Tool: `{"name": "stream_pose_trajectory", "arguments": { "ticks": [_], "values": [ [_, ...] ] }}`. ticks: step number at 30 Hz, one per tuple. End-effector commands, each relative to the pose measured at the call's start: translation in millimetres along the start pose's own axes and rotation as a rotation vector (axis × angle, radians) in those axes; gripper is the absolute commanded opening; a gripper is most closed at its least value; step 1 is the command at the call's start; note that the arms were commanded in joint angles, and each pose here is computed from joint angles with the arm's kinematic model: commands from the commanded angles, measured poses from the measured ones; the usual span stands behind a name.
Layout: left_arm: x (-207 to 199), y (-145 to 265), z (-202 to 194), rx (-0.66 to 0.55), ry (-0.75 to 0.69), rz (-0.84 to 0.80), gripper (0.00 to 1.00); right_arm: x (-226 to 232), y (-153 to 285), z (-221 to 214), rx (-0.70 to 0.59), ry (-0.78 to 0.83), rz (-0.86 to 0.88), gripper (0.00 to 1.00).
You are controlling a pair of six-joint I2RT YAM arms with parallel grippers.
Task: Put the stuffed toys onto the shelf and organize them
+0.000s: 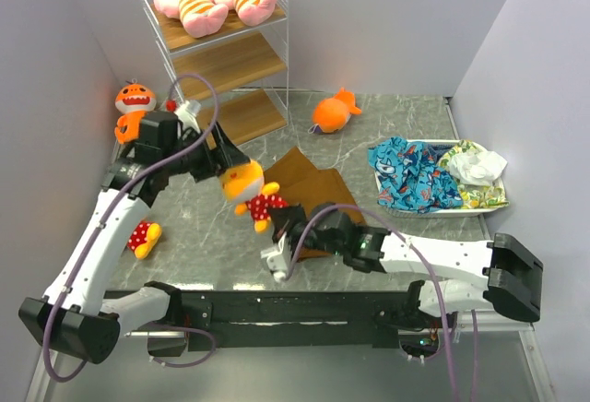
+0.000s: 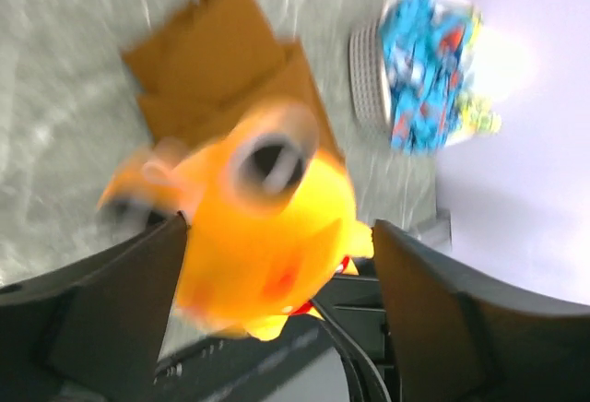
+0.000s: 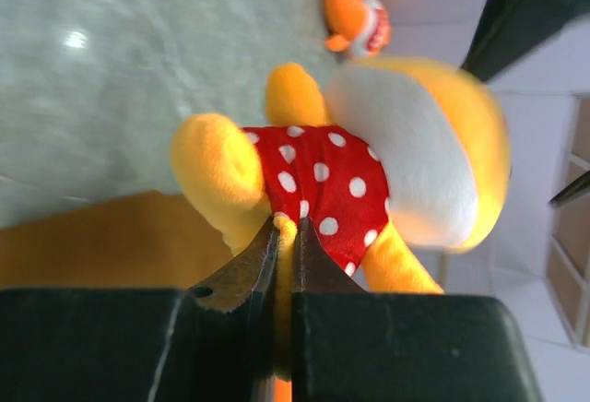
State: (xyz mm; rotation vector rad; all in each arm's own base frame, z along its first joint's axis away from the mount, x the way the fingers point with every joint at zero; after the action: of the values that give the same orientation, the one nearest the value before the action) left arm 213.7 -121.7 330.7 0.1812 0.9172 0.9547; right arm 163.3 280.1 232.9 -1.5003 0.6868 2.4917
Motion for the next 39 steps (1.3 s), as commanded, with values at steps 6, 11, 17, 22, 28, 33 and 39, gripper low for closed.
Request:
{"name": "stream_pose_trajectory", "arguments": {
  "ticks": [6,11,17,22,28,33,39],
  "values": [
    [-36.4,72.6,82.1,-0.424,-0.052,0.183,0.96,-119.4,17.6,-6.0,-0.122,0.064,-0.269,0.00],
    [-35.3,87.0,84.4,-0.562,-0.127,0.196,0.97,-154.7,12.3,-16.7,-0.209,0.087,-0.273,0.00],
    [-8.6,102.3,57.7,-0.750,-0.162,0.306,0.97,-184.2,-8.9,-37.4,-0.289,0.099,-0.226,0.00],
    [14.8,120.7,37.2,-0.929,-0.157,0.435,0.96,-196.4,-33.9,-54.4,-0.334,0.061,-0.192,0.00],
    [48.8,104.5,11.3,-0.984,-0.172,0.524,0.97,-210.1,-65.3,-80.5,-0.337,0.039,-0.176,0.00],
    [66.1,91.2,0.8,-0.978,-0.170,0.575,0.97,-222.2,-101.0,-100.2,-0.345,0.027,-0.188,0.00],
    [69.7,89.7,-3.0,-0.975,-0.167,0.585,0.97,-239.8,-142.5,-123.1,-0.353,0.030,-0.244,0.00]
  ]
}}
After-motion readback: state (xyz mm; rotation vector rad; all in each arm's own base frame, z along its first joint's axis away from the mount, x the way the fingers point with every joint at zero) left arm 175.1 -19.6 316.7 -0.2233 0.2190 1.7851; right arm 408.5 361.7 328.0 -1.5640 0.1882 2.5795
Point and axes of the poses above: each gripper's point midway between its finger pads, its own y axis back along the fingers, its own x axis along the line the jaws close on, z = x × y, the point moved 9 cm from there along y, back along the fingers, and after that the axes turned 9 degrees about -y, right-handed, at the moved point
